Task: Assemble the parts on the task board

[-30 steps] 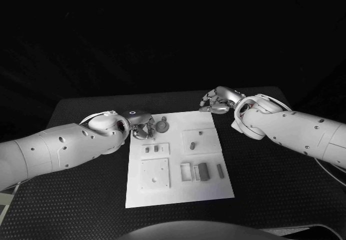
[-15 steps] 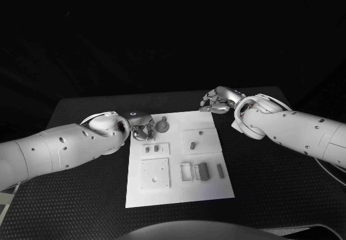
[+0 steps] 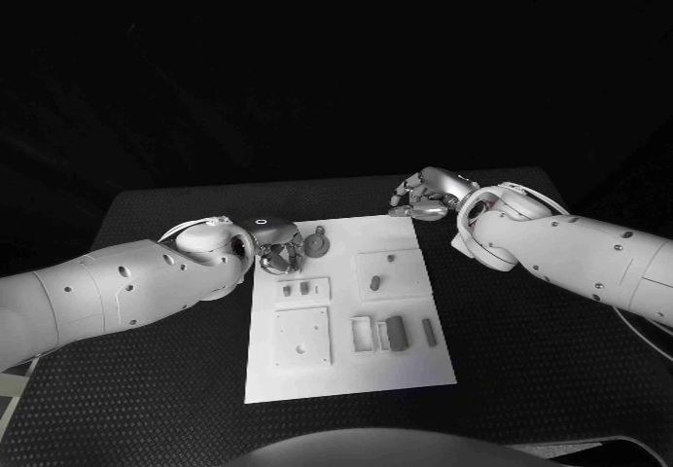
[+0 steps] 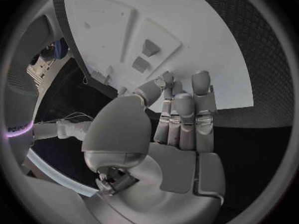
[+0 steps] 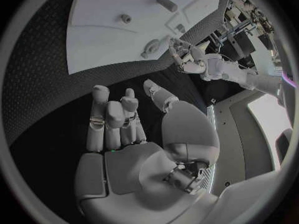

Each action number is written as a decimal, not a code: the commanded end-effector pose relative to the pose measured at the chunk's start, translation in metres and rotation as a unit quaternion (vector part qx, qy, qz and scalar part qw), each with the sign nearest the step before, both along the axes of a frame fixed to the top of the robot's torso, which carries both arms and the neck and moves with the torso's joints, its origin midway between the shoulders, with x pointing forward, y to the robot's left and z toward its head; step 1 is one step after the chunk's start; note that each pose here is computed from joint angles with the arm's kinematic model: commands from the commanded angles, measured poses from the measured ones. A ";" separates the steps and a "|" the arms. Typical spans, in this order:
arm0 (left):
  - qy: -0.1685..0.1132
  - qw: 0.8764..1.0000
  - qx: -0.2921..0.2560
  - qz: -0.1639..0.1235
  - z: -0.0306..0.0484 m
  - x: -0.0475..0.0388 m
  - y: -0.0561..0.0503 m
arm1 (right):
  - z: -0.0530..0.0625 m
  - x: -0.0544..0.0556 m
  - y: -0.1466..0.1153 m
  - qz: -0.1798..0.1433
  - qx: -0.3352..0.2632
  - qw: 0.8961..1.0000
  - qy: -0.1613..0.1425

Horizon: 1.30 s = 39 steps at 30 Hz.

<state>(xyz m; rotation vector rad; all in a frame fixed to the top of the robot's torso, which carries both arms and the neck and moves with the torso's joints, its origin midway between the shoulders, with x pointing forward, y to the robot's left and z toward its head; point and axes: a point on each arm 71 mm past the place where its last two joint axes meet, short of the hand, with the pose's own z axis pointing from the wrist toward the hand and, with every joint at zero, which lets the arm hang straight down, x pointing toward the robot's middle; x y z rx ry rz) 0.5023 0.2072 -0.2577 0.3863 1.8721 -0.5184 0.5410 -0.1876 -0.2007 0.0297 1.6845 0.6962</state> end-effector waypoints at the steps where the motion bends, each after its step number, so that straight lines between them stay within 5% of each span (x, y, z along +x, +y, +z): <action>1: 0.004 1.000 0.003 -0.007 -0.0012 -0.0009 -0.003 | 0.000 -0.001 0.001 0.005 -0.001 1.000 0.002; 39: 0.011 1.000 0.004 -0.016 -0.0032 -0.0030 -0.007 | -0.001 -0.001 0.000 0.005 -0.001 1.000 0.004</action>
